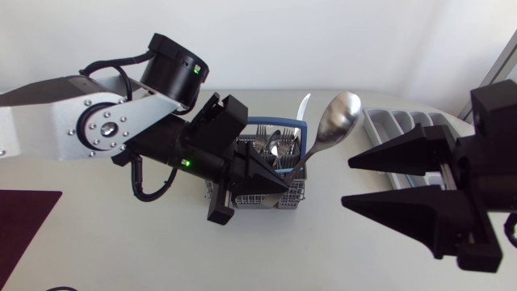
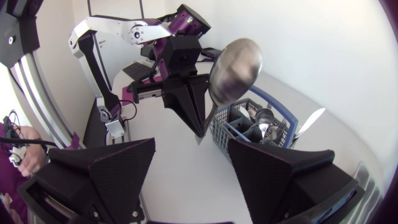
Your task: Sort the cutlery from the basket into the organizer compartments.
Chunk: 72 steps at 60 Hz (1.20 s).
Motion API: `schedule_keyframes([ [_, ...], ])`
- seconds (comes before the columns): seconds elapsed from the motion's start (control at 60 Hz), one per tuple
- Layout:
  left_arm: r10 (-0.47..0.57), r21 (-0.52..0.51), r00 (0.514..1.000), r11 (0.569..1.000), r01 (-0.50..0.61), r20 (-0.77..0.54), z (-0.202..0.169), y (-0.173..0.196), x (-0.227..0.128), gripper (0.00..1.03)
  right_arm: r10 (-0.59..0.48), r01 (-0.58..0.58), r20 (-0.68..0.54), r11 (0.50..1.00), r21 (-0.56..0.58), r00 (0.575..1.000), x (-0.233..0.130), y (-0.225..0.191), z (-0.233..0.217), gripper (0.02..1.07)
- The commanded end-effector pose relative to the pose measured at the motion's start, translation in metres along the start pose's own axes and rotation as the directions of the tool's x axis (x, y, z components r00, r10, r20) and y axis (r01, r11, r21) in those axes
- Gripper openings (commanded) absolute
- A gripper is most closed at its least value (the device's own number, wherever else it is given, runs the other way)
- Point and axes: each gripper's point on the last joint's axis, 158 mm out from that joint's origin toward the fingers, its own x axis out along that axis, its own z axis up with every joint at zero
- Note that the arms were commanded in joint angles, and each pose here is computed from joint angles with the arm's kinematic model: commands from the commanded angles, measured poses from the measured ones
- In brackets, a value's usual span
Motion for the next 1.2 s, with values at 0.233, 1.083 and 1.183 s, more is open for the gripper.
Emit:
schedule_keyframes([
  [0.233, -0.068, -0.016, 0.996, 0.998, 0.069, 0.065, 0.029, -0.011, 0.0, 0.03, 0.0, 0.0, -0.003, 0.999, 0.041, 1.0, 0.031, -0.007, -0.003, 0.85],
  [1.083, -0.099, -0.036, 0.987, 0.994, 0.104, 0.126, 0.044, -0.012, -0.007, 0.03, 0.038, -0.038, 0.053, 0.999, 0.0, 0.998, 0.057, -0.014, 0.02, 0.1],
  [1.183, -0.099, -0.037, 0.986, 0.994, 0.105, 0.132, 0.045, -0.012, -0.007, 0.03, 0.052, -0.052, 0.055, 0.999, 0.001, 0.997, 0.058, -0.011, 0.02, 0.08],
])
